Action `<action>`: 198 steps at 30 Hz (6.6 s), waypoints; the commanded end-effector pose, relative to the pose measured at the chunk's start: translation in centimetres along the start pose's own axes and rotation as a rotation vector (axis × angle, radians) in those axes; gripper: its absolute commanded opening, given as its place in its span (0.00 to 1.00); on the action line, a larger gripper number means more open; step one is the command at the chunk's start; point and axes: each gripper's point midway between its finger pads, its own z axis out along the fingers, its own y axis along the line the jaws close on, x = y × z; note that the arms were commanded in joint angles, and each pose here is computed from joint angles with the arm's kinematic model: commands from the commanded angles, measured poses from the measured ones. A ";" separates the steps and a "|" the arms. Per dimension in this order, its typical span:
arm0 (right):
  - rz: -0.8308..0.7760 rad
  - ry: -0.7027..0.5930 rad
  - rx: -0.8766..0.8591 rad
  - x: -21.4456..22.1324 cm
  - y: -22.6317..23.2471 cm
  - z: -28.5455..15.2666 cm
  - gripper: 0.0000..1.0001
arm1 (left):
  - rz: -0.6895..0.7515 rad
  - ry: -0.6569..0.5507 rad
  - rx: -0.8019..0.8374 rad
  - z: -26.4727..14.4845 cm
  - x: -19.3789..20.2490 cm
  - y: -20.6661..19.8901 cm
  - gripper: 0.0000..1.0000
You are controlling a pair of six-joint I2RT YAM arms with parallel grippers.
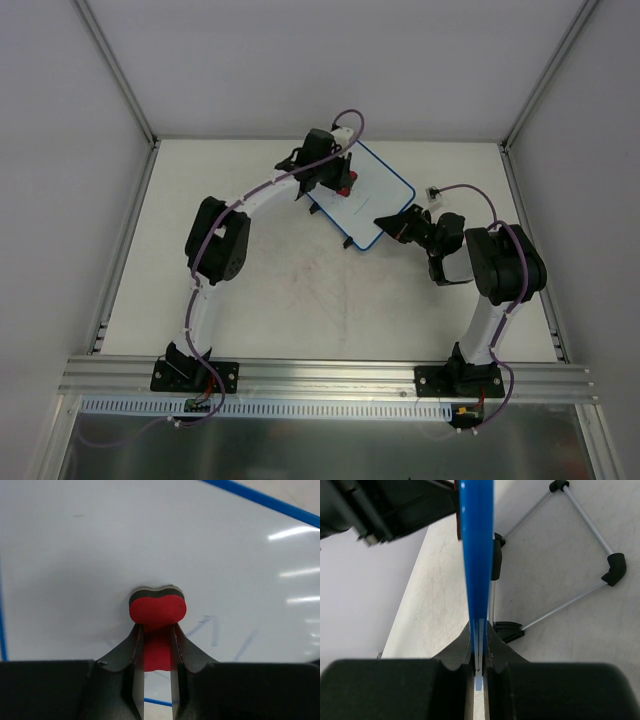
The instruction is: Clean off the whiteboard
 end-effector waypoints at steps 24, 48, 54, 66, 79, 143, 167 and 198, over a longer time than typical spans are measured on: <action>-0.206 -0.121 -0.172 -3.6 4.4 0.3 0.00 | -0.052 0.070 0.056 0.5 3.3 -2.0 0.00; -0.204 -0.122 -0.171 -3.6 4.4 0.3 0.00 | -0.061 0.051 0.026 -0.6 3.9 -1.2 0.00; -0.202 -0.119 -0.170 -3.5 4.3 0.4 0.00 | 0.169 0.063 0.113 -0.7 5.0 -6.6 0.00; -0.198 -0.117 -0.171 -3.5 4.3 0.4 0.00 | 0.436 0.099 0.188 0.0 7.5 -12.3 0.00; -0.198 -0.117 -0.172 -3.5 4.3 0.4 0.00 | -0.001 0.119 0.087 -0.3 5.7 -4.2 0.00; -0.183 -0.115 -0.166 -3.4 4.1 0.6 0.00 | -0.299 0.195 -0.096 -0.6 10.0 2.5 0.00; -0.179 -0.113 -0.162 -3.3 3.9 0.6 0.00 | -0.395 0.226 -0.160 -2.0 12.4 3.6 0.00; -0.173 -0.112 -0.166 -3.4 3.9 0.8 0.00 | 0.372 0.274 0.052 -0.5 12.9 -11.3 0.00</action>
